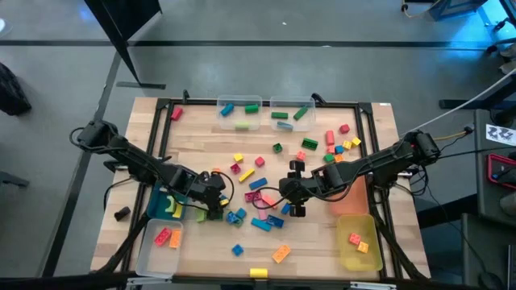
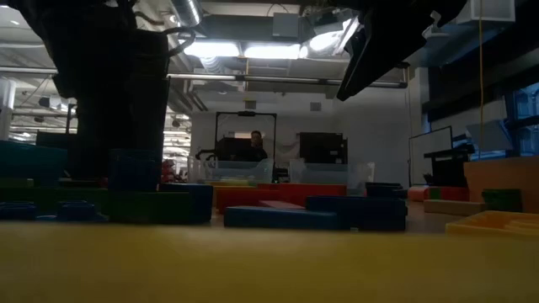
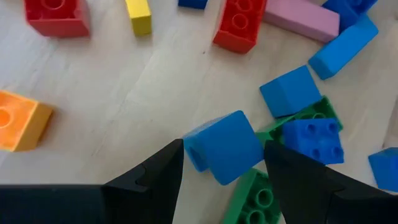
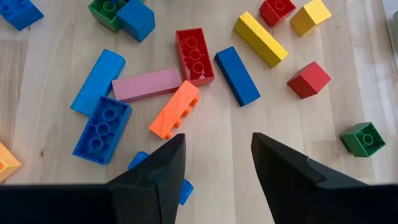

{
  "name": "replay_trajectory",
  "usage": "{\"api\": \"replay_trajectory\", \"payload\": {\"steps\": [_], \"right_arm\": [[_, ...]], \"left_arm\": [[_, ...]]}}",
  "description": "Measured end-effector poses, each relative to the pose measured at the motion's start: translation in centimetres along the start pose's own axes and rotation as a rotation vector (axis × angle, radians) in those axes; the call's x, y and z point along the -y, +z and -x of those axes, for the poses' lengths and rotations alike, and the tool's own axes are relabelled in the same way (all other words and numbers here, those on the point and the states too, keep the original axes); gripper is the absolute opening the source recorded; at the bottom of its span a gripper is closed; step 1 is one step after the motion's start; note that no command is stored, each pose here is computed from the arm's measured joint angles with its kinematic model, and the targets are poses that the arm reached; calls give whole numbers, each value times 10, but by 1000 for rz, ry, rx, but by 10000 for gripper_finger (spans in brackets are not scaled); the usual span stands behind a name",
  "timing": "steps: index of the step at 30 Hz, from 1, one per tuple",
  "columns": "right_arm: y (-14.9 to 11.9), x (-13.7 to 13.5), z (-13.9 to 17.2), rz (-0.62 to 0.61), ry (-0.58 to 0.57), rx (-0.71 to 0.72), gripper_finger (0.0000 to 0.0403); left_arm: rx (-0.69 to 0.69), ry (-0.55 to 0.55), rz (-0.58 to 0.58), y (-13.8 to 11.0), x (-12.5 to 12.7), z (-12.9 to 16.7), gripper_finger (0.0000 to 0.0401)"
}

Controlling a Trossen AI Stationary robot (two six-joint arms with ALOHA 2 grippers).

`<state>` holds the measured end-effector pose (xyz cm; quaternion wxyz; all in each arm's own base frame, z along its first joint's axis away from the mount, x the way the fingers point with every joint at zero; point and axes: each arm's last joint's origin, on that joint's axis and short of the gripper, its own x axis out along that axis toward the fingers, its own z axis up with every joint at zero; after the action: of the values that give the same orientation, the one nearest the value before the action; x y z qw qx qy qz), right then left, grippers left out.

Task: Sort blocks by size
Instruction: Put the blue block into the blue bin

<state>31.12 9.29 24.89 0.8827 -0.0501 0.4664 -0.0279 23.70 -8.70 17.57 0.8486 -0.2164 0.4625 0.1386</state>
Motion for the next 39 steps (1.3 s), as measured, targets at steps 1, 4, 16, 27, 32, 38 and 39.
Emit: {"api": "replay_trajectory", "payload": {"steps": [1,4,16,27,32,38,39], "right_arm": [[0,0,0,0,0,0,186],[0,0,0,0,0,1,186],[0,0,0,0,0,0,186],[0,0,0,0,0,0,186],[0,0,0,-1,0,2,186],[0,0,0,-2,1,6,186],[0,0,0,-2,1,6,186]], "left_arm": [[2,-3,1,0,1,-1,209],[9,-10,-6,0,2,-4,209],[20,-18,-6,1,3,-6,209],[43,-3,253,7,-2,-9,209],[41,9,267,9,-3,-19,209],[-1,42,262,5,-4,-36,209],[-4,45,261,4,-4,-40,209]]}}
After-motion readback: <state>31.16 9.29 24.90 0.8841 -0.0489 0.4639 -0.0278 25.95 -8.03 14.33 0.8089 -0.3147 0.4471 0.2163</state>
